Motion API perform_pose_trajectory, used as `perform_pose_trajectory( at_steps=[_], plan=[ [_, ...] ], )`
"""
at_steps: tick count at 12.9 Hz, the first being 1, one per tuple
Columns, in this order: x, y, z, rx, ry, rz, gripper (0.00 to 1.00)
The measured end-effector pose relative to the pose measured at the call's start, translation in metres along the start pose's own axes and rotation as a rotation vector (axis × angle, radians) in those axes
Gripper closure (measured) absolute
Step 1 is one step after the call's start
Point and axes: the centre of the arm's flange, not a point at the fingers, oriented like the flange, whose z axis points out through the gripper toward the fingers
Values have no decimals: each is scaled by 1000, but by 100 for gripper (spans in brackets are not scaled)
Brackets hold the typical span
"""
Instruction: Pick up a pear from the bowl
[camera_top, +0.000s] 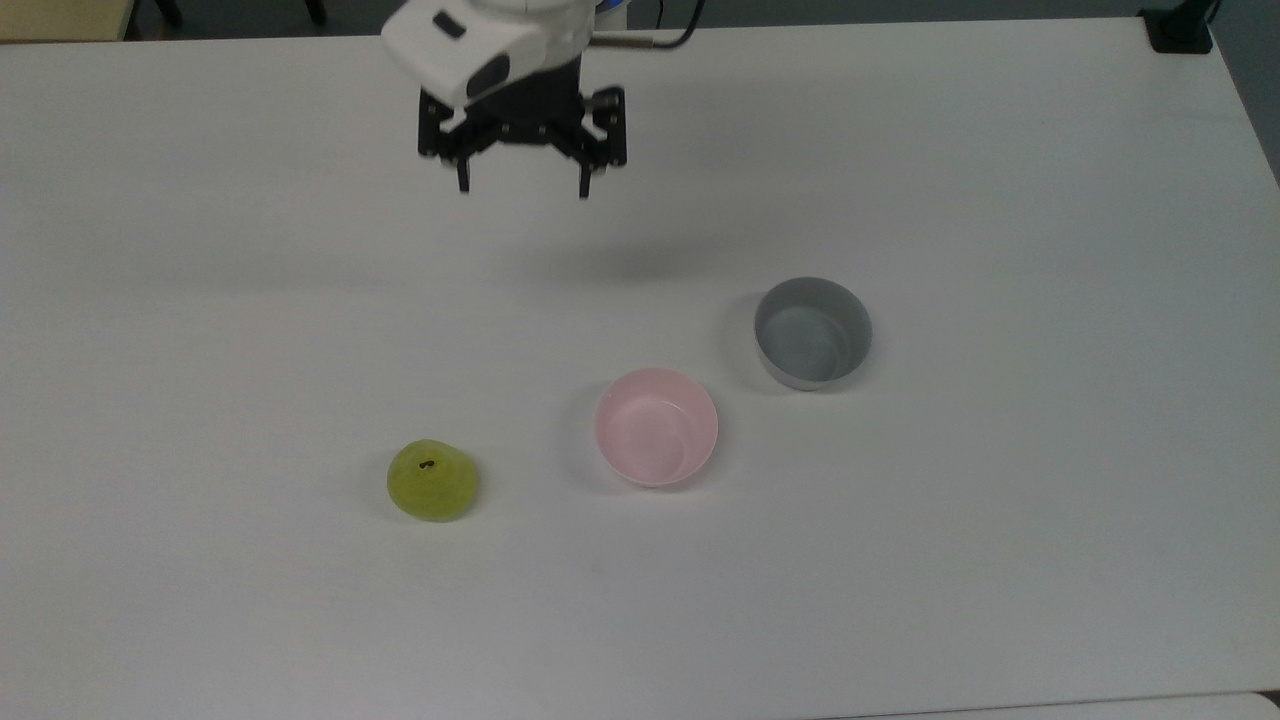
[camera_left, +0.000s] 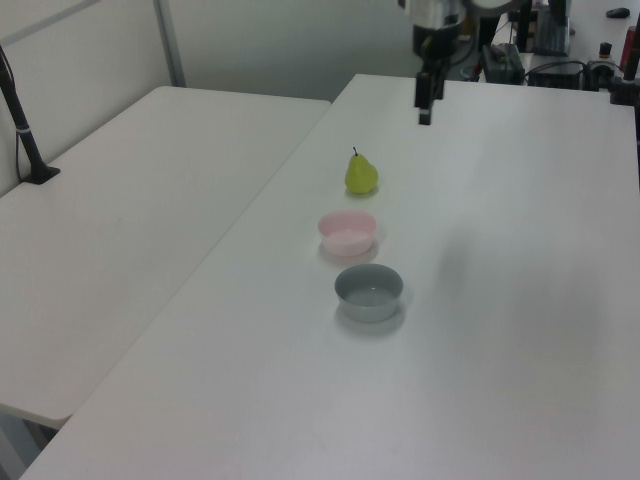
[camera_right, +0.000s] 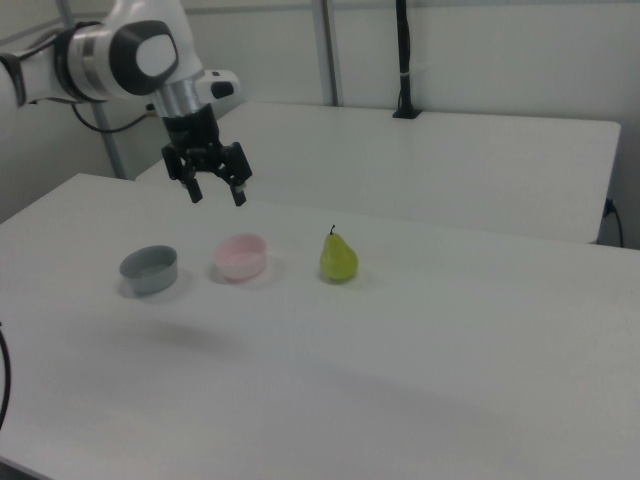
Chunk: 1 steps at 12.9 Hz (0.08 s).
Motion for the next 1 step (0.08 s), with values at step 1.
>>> perform_pose_trajectory(
  at_steps=[1],
  plan=[
    [-17, 2, -12, -2, -15, 5, 0]
  ],
)
